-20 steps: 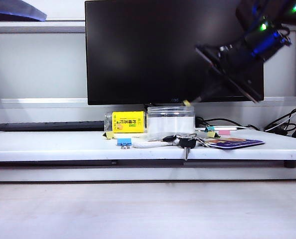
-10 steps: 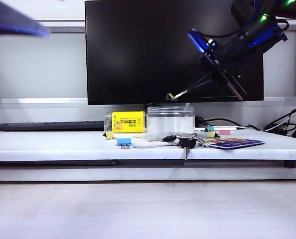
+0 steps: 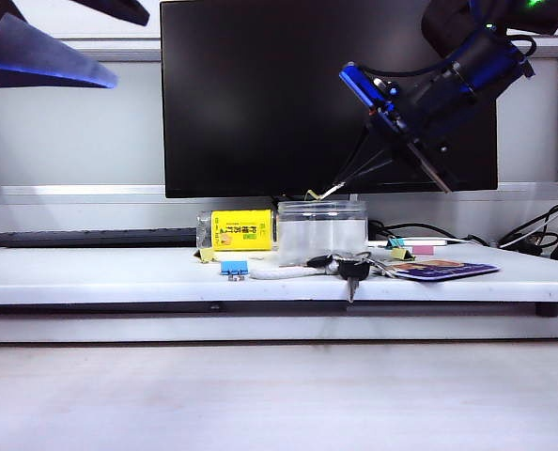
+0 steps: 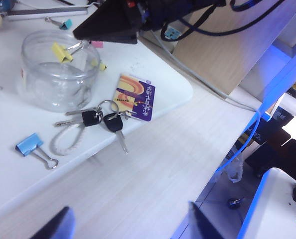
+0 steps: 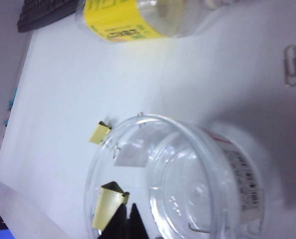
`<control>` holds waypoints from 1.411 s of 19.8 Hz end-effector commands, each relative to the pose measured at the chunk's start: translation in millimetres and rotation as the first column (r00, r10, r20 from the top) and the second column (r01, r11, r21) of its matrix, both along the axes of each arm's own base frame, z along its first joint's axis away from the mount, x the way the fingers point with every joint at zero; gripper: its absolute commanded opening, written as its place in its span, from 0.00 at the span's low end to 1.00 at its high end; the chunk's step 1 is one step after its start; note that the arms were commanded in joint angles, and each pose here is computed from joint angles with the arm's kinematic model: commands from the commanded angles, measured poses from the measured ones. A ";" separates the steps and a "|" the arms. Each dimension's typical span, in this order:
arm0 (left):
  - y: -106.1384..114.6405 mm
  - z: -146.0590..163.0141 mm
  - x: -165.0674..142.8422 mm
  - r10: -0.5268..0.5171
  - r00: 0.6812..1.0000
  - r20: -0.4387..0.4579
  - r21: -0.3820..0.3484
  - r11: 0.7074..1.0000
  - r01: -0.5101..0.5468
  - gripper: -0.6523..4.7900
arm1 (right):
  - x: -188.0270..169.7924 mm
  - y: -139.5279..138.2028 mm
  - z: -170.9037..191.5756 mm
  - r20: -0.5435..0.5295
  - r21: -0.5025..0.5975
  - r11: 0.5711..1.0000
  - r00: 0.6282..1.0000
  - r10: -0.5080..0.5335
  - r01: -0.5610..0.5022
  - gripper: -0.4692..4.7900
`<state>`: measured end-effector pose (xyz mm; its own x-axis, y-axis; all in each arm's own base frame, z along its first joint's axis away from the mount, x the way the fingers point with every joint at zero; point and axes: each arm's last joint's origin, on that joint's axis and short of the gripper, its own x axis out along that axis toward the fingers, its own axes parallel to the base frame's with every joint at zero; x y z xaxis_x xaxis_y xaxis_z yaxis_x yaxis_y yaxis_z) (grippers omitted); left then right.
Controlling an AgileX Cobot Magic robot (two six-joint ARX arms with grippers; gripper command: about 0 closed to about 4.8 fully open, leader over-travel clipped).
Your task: Pick up the clips with the largest number of clips of the same color on the table and place them in a round transparent plastic box.
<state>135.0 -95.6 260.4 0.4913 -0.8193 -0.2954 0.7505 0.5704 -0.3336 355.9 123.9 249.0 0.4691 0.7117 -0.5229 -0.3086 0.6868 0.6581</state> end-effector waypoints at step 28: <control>-35.8 26.4 18.5 -0.093 0.995 -0.045 0.171 0.980 0.100 0.68 | -35.7 4.9 19.9 0.219 -0.642 0.766 0.958 0.185 -0.001 0.27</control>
<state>153.5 -129.1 284.0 0.3929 -0.7974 -0.4579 0.7868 0.5493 -0.2814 318.4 126.9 266.5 0.5738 0.3250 -0.7517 -0.4916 0.8708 0.0013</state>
